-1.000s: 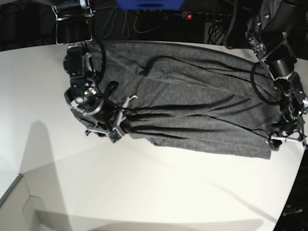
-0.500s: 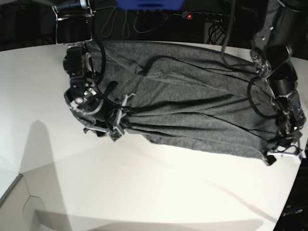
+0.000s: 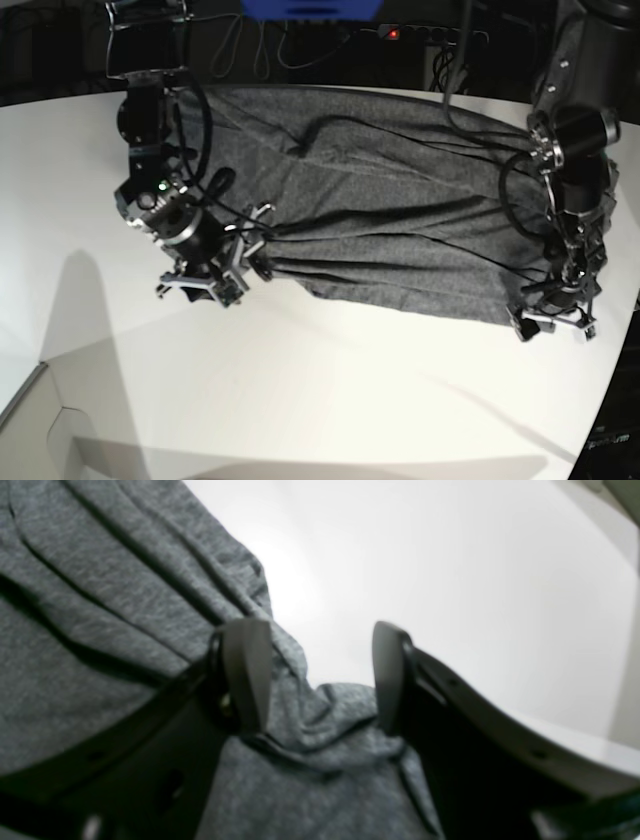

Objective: Layout the t-shirt on the table in an organized manner, then fold the t-shirt properly
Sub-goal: 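Lift the held side edges and fold them inward over the shirt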

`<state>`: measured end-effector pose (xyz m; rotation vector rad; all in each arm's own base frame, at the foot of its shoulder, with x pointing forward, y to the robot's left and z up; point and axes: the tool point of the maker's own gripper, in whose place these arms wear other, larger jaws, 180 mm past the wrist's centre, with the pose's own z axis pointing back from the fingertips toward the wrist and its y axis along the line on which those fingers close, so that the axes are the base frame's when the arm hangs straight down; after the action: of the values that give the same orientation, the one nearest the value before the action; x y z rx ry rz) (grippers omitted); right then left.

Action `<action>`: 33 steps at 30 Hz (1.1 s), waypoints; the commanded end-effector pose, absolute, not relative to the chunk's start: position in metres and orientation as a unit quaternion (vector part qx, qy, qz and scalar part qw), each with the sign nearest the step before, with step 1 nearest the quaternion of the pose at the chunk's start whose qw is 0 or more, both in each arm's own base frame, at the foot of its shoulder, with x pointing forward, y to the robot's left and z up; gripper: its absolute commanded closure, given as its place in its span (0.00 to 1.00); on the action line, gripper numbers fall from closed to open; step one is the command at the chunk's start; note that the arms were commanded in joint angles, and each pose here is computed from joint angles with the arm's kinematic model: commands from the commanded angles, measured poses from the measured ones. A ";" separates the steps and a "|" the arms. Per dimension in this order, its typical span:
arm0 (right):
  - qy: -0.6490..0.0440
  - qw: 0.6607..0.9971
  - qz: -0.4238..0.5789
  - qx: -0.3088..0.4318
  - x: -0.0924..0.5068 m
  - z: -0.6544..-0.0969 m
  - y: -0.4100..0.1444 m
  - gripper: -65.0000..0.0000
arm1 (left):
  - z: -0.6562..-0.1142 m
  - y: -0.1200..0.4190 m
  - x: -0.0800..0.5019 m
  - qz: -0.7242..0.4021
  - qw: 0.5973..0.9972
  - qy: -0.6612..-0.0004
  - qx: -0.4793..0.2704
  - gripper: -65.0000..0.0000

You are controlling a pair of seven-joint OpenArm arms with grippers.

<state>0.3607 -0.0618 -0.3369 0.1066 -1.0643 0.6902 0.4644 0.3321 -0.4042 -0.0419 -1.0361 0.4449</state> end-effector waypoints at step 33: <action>-0.468 0.833 0.295 0.018 0.354 -0.343 -0.096 0.45 | -0.373 0.389 0.454 0.215 0.807 -0.549 0.031 0.06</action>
<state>0.3455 -0.0980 -0.3572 0.0341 -0.9381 0.6216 0.4368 0.3773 -0.4050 0.0580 -1.0869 0.4587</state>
